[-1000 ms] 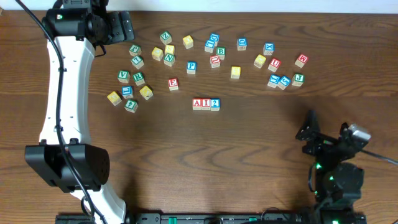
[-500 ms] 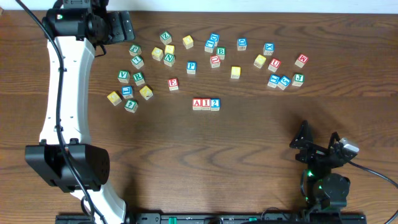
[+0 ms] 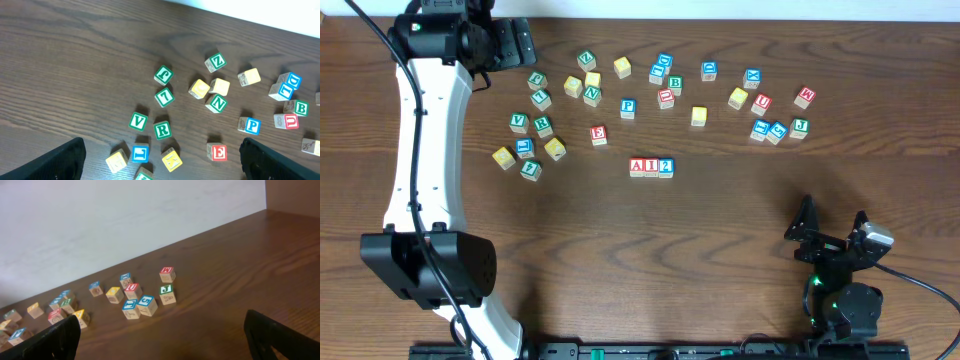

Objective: Spell out AI2

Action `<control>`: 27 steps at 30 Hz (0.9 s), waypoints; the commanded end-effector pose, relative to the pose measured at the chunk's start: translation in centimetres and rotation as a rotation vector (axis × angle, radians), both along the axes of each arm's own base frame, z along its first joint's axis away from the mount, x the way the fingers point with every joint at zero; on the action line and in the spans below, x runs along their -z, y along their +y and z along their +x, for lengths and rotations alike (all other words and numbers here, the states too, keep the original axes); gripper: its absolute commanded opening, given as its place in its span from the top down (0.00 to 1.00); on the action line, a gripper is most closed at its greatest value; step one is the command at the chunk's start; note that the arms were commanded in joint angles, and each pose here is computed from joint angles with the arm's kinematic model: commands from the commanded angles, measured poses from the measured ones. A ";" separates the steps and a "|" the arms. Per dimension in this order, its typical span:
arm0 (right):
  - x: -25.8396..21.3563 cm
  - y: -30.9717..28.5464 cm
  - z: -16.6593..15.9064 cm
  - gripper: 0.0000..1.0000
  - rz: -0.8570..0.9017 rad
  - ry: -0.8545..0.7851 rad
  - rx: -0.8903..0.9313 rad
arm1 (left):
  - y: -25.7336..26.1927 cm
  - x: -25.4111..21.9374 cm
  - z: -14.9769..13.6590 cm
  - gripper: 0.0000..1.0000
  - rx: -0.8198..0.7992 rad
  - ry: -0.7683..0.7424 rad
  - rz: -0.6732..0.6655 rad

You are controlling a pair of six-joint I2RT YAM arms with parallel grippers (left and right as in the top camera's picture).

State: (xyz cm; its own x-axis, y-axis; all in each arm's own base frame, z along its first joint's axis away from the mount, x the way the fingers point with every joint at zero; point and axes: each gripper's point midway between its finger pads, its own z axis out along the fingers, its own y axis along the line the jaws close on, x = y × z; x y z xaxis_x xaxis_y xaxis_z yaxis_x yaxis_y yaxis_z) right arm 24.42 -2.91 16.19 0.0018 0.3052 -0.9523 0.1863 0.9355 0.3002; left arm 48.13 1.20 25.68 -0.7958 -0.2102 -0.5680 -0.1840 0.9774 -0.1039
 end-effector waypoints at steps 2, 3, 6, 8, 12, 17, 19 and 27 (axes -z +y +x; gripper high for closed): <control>0.0 0.0 0.0 0.01 -0.022 0.004 0.002 | 0.1 0.1 0.2 0.02 -0.003 0.000 0.009; 0.0 0.0 0.0 0.01 -0.022 0.004 0.002 | 0.1 0.1 0.2 0.02 -0.003 0.000 0.009; 0.0 0.0 0.0 0.01 -0.022 0.004 0.002 | 0.1 0.1 0.2 0.02 -0.003 0.000 0.009; 0.0 0.0 0.0 0.01 -0.022 0.004 0.002 | 0.1 0.1 0.2 0.02 -0.003 0.000 0.009; 0.0 0.0 0.0 0.01 -0.022 0.004 0.002 | 0.1 0.6 -0.6 0.02 -0.003 0.039 0.007; 0.0 0.0 0.0 0.01 -0.022 0.004 0.002 | -0.1 0.1 -1.2 0.02 0.003 0.038 -0.010; 0.0 0.0 0.0 0.01 -0.022 0.004 0.002 | -0.1 -1.2 -2.2 0.02 0.003 0.024 -0.010; 0.0 0.0 0.0 0.01 -0.022 0.004 0.002 | 0.3 -9.5 -8.5 0.02 0.033 -0.158 0.066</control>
State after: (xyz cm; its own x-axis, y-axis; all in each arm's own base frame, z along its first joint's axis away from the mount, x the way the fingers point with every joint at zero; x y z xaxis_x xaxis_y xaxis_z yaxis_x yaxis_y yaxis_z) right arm 24.42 -2.93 16.19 0.0001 0.2951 -0.9555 0.1870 0.9386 0.2899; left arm 43.41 1.07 31.08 -0.7632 -0.1749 -0.6221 -0.1493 0.9843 -0.0936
